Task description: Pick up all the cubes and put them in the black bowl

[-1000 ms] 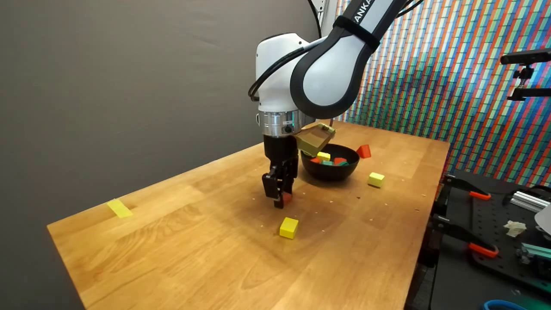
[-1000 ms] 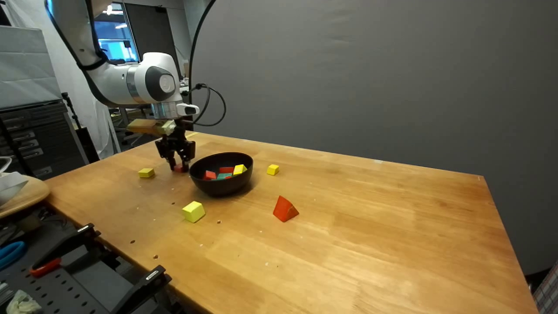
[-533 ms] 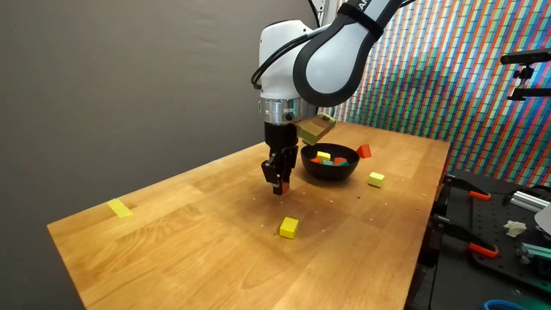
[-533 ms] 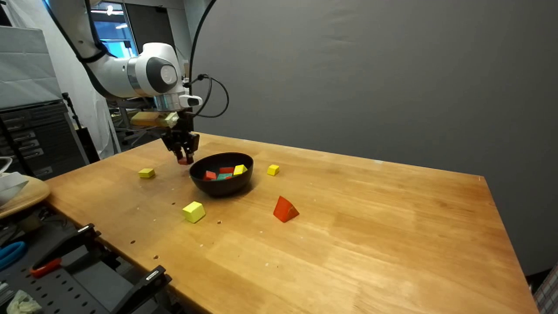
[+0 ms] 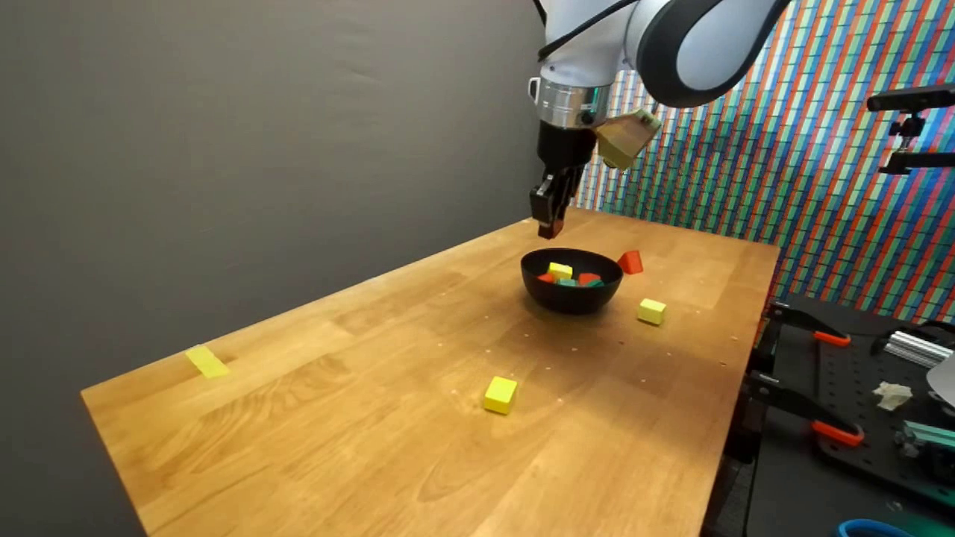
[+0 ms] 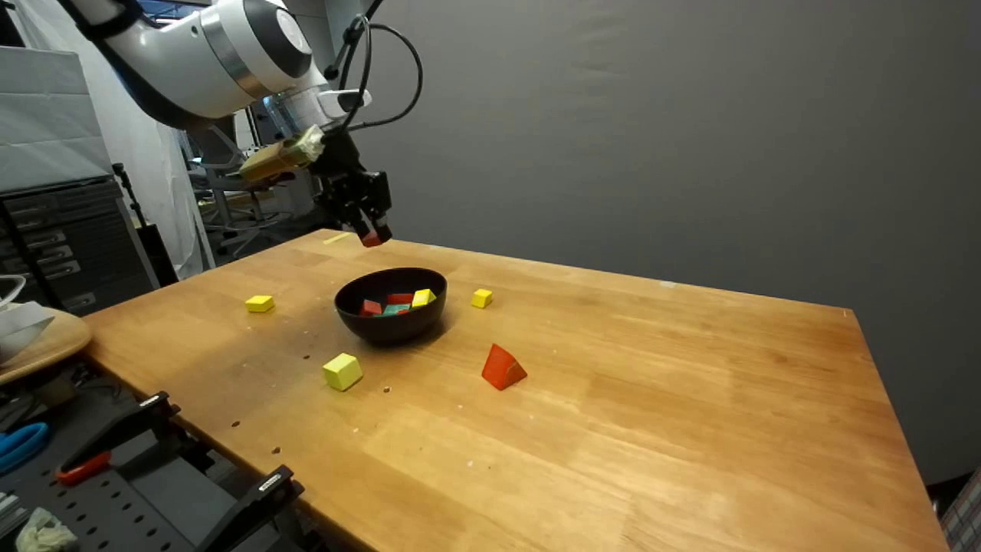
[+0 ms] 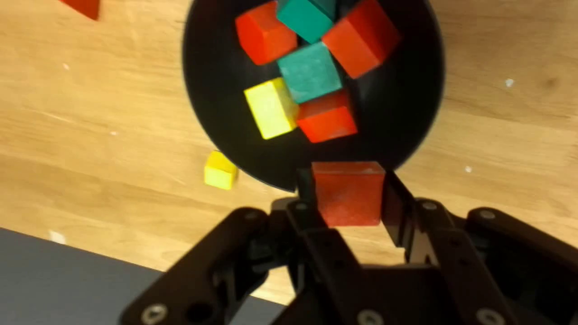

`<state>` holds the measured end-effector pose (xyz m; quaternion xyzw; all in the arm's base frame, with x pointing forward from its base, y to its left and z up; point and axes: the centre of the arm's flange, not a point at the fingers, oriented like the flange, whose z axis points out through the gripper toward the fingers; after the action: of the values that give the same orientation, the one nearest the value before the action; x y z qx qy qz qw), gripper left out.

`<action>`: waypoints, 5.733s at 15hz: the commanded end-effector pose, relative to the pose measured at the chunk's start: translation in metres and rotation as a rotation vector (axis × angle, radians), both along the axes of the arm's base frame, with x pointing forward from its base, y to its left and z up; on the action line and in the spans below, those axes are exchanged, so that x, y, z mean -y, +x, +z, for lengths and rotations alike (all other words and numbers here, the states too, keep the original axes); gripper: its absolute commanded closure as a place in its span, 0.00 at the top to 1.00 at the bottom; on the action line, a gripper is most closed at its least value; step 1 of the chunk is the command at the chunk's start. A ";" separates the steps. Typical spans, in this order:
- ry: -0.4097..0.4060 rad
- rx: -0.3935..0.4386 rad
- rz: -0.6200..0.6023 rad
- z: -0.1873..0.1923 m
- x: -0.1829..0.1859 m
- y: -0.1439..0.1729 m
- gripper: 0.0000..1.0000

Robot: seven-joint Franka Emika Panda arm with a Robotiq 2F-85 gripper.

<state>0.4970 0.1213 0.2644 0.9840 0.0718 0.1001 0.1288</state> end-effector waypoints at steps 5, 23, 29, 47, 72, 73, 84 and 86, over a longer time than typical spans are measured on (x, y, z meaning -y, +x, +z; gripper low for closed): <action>0.057 0.014 -0.057 -0.005 0.037 -0.049 0.65; 0.066 0.072 0.276 0.056 -0.060 -0.122 1.00; 0.160 -0.196 0.410 0.001 -0.134 -0.120 1.00; 0.151 -0.289 0.325 -0.110 -0.234 -0.037 0.95; -0.119 -0.023 0.025 0.006 -0.057 -0.094 0.18; -0.116 -0.025 -0.018 0.000 -0.044 -0.089 0.18; -0.005 0.020 -0.121 -0.028 -0.012 -0.068 0.81; -0.021 0.033 -0.103 -0.012 -0.013 -0.082 0.98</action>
<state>0.4348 0.1303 0.2307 0.9863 0.0115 0.0826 0.1421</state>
